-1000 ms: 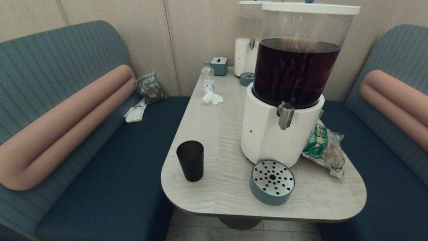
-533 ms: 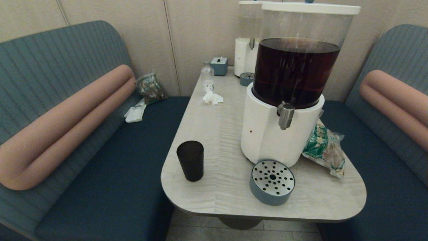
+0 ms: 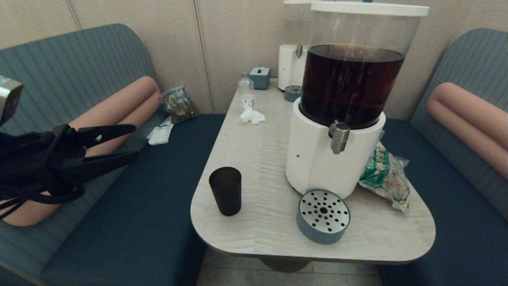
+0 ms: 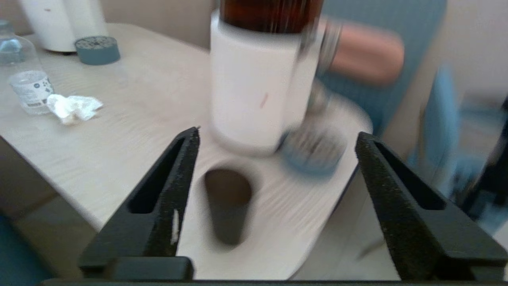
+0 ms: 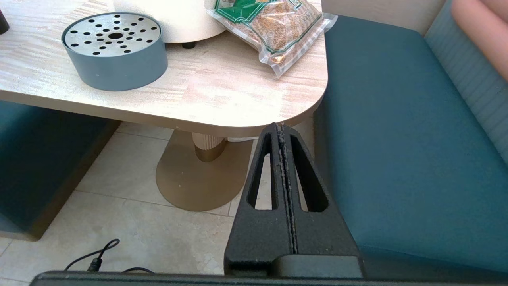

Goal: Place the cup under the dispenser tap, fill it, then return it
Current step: Pick up the cup

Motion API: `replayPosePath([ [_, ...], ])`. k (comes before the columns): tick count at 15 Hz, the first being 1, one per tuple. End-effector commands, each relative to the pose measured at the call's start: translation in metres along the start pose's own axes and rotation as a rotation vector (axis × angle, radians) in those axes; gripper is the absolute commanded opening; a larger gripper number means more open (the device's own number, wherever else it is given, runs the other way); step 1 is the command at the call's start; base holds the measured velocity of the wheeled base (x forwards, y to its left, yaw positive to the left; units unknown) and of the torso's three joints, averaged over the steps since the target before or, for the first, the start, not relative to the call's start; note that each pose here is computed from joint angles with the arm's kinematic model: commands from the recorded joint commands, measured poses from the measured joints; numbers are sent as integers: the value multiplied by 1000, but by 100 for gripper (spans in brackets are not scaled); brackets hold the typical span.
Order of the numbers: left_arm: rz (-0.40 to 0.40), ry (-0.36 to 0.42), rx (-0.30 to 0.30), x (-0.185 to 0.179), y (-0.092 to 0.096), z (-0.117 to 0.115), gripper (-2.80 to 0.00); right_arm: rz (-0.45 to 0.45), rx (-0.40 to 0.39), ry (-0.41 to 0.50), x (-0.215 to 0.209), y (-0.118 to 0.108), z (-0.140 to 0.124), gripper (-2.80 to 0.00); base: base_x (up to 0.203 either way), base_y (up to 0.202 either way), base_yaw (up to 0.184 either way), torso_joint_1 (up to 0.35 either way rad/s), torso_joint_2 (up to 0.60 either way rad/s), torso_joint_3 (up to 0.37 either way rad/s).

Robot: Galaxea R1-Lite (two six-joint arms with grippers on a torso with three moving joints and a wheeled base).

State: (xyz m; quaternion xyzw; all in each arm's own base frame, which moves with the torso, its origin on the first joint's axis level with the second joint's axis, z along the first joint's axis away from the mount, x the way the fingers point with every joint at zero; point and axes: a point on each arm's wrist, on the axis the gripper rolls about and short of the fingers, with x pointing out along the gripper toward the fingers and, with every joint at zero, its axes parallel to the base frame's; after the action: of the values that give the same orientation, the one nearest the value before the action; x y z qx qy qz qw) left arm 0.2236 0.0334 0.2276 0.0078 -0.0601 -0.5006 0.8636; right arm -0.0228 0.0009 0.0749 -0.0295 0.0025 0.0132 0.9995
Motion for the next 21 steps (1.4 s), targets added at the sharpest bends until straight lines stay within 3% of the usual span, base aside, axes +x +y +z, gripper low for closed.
replayPosePath([
  [1,-58,69,-32,-16,57,-72,0,0,-2,0,0,0,0,-280,0,0,0,0,0,0],
  [4,-89,86,2,-29,80,-118,0,0,-2,0,0,0,0,-280,0,0,0,0,0,0],
  [9,-166,87,-45,-7,103,-162,0,0,-2,0,0,0,0,-280,0,0,0,0,0,0],
  [16,-395,78,-76,75,99,-202,0,-2,-1,0,0,0,0,-280,0,0,0,0,0,0],
  [21,-455,78,-87,103,94,-217,0,-2,-1,0,0,0,0,-280,0,0,0,0,0,0],
])
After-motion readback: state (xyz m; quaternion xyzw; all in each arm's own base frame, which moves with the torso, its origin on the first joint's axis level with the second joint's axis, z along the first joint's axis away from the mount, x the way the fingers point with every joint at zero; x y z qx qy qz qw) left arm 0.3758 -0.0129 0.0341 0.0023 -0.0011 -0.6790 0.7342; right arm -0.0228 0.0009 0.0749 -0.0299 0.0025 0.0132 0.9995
